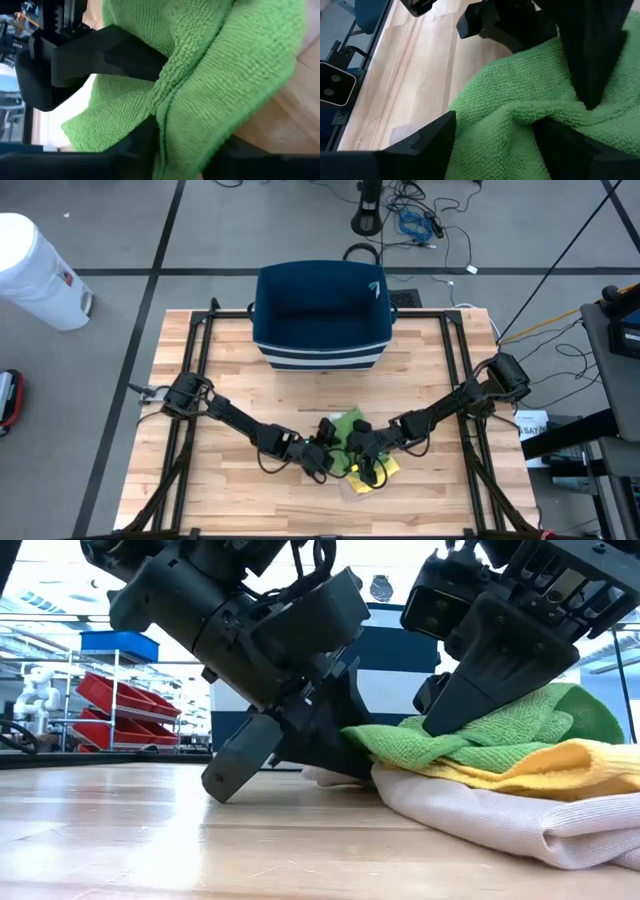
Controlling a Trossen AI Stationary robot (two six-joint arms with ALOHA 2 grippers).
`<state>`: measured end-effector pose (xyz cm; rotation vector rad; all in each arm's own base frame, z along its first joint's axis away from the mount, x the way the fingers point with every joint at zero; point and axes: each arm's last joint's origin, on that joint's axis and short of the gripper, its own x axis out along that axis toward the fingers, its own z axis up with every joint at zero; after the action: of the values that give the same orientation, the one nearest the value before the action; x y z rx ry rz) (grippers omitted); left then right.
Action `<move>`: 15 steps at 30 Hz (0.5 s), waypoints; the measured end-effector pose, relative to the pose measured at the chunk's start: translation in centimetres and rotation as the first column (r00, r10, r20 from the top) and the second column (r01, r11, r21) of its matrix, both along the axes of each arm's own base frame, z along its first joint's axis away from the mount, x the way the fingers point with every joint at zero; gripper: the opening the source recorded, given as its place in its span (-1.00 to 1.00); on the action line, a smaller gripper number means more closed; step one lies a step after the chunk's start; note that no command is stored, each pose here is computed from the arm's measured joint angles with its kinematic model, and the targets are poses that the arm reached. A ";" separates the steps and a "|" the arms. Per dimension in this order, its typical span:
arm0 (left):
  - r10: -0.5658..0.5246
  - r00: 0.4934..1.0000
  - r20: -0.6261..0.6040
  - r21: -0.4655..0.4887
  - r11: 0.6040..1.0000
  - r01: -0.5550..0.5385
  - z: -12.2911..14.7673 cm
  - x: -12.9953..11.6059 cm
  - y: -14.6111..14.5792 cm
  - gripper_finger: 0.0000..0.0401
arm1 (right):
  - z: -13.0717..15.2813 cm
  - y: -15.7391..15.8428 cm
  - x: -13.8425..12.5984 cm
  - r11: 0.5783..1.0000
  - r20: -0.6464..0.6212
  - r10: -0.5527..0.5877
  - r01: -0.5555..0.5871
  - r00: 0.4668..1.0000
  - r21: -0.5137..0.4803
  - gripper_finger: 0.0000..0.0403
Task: Fold towel
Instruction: Put the stacked towels into the laundry bin
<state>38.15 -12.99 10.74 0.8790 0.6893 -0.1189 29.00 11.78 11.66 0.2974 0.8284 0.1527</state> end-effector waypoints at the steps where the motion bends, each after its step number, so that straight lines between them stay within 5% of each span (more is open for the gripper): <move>1: -0.006 1.000 0.000 0.005 1.000 0.006 0.0 0.0 0.0 -0.45 | 0.0 0.0 0.0 1.000 -0.001 0.001 -0.001 1.000 0.001 0.26; 8: -0.022 1.000 -0.014 0.016 1.000 0.022 -0.1 0.0 0.0 -0.91 | 0.0 0.3 -0.3 0.994 -0.013 0.106 -0.106 0.994 -0.015 0.26; 15: -0.030 0.999 -0.019 0.010 1.000 0.030 -0.1 0.0 0.0 -0.96 | 1.1 1.9 -1.5 0.972 0.001 0.226 -0.225 0.974 -0.072 0.26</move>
<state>38.12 -12.98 10.67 0.8993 0.6950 -0.1503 27.46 13.64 12.73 0.1343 0.8558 0.3361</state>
